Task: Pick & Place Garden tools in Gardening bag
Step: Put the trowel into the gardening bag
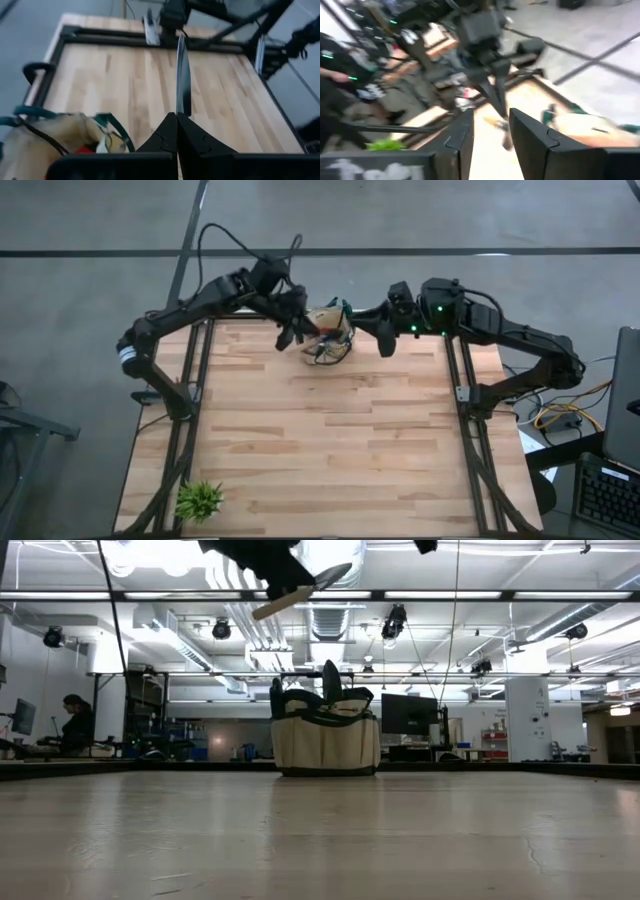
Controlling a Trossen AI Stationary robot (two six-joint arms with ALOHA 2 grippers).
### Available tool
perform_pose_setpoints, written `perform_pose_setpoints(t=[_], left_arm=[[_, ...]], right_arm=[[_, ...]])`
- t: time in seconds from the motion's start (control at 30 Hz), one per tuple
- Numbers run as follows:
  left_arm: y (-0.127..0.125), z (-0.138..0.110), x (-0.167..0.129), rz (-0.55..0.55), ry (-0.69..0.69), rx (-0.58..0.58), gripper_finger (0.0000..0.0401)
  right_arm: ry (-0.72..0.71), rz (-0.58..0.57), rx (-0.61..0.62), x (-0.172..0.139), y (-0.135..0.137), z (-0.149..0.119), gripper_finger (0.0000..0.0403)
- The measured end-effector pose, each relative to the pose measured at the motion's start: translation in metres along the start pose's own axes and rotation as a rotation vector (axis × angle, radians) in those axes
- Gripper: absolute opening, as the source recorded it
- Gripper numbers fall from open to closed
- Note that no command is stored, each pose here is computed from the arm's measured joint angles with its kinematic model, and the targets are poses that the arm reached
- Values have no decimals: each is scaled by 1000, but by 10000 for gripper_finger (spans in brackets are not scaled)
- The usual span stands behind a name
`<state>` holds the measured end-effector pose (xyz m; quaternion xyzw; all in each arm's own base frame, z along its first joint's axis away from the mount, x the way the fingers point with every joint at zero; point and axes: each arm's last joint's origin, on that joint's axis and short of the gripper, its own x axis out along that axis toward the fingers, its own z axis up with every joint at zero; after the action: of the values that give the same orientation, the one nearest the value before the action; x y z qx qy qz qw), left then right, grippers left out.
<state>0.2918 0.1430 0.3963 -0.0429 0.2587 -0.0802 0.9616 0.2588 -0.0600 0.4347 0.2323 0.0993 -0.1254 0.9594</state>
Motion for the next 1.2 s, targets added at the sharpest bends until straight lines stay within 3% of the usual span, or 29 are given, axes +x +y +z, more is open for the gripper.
perform_pose_setpoints(t=[0.13,0.4,0.63,1.2], left_arm=[[-2,12,-7,22,-89,22,0],[-5,24,-16,42,-191,40,0],[-10,27,-23,42,-213,49,0],[-17,30,-17,19,-223,68,0]], right_arm=[[2,-54,-89,4,4,-5,147],[19,-80,-85,13,2,-9,180],[-7,-128,-115,10,1,-7,173],[-33,-117,-115,33,0,-9,138]])
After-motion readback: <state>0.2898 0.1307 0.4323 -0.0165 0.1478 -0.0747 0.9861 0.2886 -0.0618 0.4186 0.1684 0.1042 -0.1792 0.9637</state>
